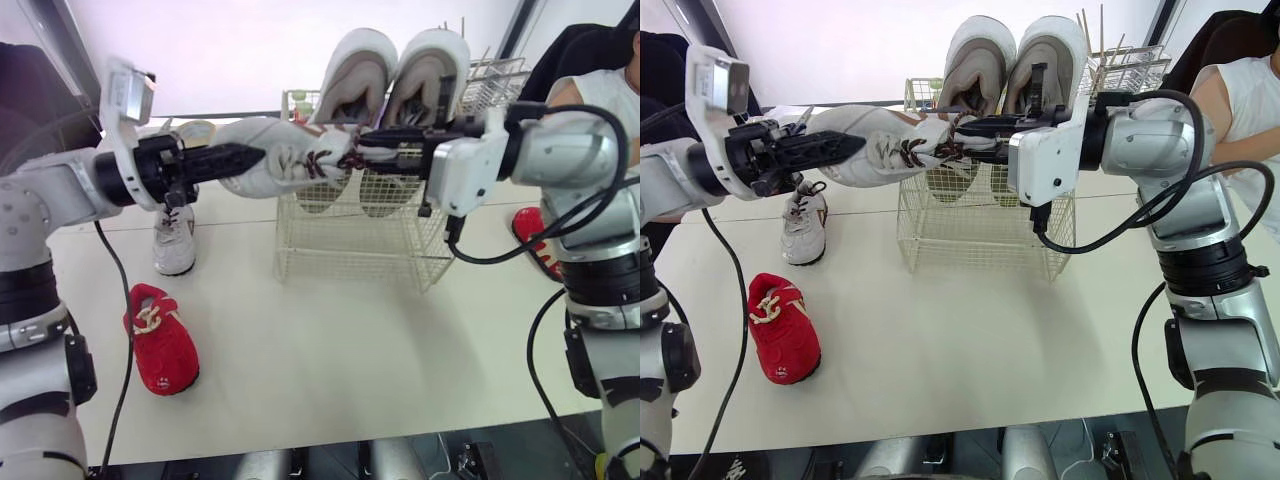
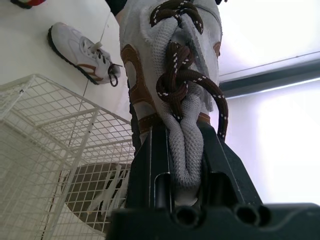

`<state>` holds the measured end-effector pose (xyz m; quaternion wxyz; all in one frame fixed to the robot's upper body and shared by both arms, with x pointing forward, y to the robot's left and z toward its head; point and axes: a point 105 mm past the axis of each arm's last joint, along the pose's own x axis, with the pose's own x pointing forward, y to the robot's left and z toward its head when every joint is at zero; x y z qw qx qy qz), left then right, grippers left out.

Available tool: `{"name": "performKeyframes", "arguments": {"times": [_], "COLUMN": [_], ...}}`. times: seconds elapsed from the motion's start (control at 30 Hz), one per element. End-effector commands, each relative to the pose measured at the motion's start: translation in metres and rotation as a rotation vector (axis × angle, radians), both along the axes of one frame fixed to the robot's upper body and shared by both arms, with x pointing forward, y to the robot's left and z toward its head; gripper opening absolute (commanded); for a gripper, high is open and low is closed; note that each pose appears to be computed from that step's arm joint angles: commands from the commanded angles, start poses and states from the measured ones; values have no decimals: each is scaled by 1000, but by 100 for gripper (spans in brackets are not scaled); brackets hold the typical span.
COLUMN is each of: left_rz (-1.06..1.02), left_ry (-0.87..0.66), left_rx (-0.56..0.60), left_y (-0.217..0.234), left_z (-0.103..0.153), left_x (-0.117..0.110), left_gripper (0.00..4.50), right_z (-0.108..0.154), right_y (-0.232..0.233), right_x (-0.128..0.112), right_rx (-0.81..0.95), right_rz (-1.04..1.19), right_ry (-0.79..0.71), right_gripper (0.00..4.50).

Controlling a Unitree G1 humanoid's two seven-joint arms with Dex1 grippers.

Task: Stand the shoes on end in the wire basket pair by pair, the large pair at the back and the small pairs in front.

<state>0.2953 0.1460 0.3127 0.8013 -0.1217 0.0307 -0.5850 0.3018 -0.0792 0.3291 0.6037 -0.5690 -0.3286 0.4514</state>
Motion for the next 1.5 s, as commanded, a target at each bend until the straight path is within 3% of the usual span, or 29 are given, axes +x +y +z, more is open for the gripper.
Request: {"name": "performKeyframes", "arguments": {"times": [0.03,0.2,0.4,0.57,0.9,1.2,1.4,1.5], "left_rz": [-30,34,95,102,74,78,81,94], "left_ry": [-43,-44,-49,-47,-5,17,17,12], "left_rx": [-45,-142,-277,-404,-454,-460,-465,-443], "left_y": [-4,1,5,-2,-22,-27,-29,-30], "left_z": [9,13,20,27,20,13,13,10], "left_x": [-12,-10,-9,-9,-9,-10,-11,-12], "left_gripper": [26,26,26,26,26,26,26,26], "right_z": [24,25,25,-8,16,30,25,27], "right_y": [-2,-22,-63,-51,-7,12,21,22], "right_x": [-8,-13,-13,-17,-9,-9,-3,-2], "right_rx": [118,285,647,862,1133,1118,1094,1088], "right_rz": [24,2,-5,107,367,453,421,420], "right_ry": [77,429,891,1257,1374,1392,1399,1386], "right_gripper": [197,447,447,447,447,447,159,49]}}
